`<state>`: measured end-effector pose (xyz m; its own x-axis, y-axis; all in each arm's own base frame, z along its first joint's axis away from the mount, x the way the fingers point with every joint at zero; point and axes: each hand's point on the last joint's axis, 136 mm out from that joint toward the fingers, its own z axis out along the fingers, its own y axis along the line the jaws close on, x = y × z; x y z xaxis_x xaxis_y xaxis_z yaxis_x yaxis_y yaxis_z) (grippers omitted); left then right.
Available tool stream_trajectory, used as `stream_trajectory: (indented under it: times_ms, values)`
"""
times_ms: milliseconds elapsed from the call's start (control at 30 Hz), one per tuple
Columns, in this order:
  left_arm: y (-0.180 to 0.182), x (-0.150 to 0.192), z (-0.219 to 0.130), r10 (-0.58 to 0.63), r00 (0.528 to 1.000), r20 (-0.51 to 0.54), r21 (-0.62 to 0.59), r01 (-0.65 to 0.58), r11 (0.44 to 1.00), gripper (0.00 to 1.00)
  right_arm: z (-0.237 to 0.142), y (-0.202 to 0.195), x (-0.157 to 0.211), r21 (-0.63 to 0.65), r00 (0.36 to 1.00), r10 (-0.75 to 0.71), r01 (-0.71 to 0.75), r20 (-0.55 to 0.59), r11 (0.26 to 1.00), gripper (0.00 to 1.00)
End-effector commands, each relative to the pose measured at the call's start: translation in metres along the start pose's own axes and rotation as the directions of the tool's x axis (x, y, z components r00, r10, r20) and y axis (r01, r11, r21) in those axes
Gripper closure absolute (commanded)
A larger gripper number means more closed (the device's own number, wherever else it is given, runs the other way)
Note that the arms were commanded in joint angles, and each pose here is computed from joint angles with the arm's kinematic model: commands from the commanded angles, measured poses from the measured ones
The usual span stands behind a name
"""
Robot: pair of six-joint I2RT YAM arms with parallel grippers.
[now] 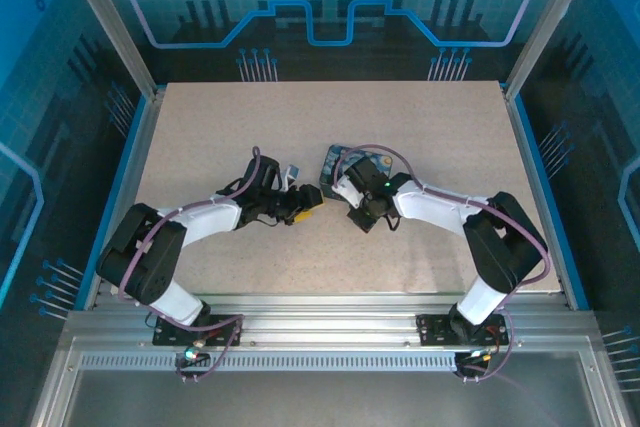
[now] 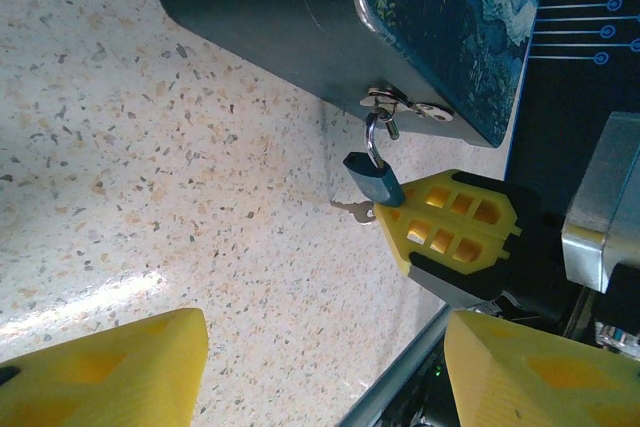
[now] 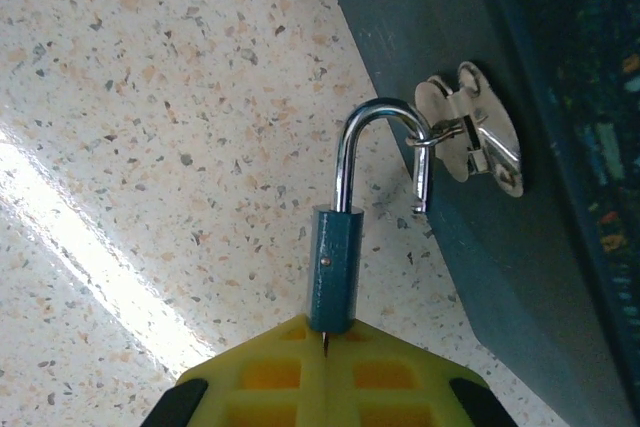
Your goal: Unlock the padlock with the key
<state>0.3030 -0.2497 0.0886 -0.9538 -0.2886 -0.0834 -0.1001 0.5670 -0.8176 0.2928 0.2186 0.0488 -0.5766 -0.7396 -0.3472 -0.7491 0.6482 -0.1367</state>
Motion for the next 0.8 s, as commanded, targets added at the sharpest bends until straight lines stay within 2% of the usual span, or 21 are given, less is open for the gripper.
stream_trajectory:
  times_ms: [0, 467, 767]
  values:
    - [-0.0026, -0.0004, -0.0032, 0.015, 1.000, -0.009, 0.006, -0.015, 1.000, 0.36, 0.0039, 0.0069, 0.0045, 0.004, 0.998, -0.061, 0.061, -0.012, 0.998, 1.00]
    - [-0.0049, -0.0015, -0.0033, 0.020, 1.000, -0.009, 0.008, -0.020, 1.000, 0.36, 0.0081, 0.0045, 0.0070, 0.024, 0.988, -0.150, 0.151, -0.025, 0.988, 1.00]
    - [-0.0028, -0.0006, -0.0023, 0.019, 1.000, -0.013, 0.006, -0.019, 1.000, 0.36, 0.0082, 0.0042, -0.0011, 0.029, 0.983, -0.184, 0.184, 0.007, 0.983, 1.00]
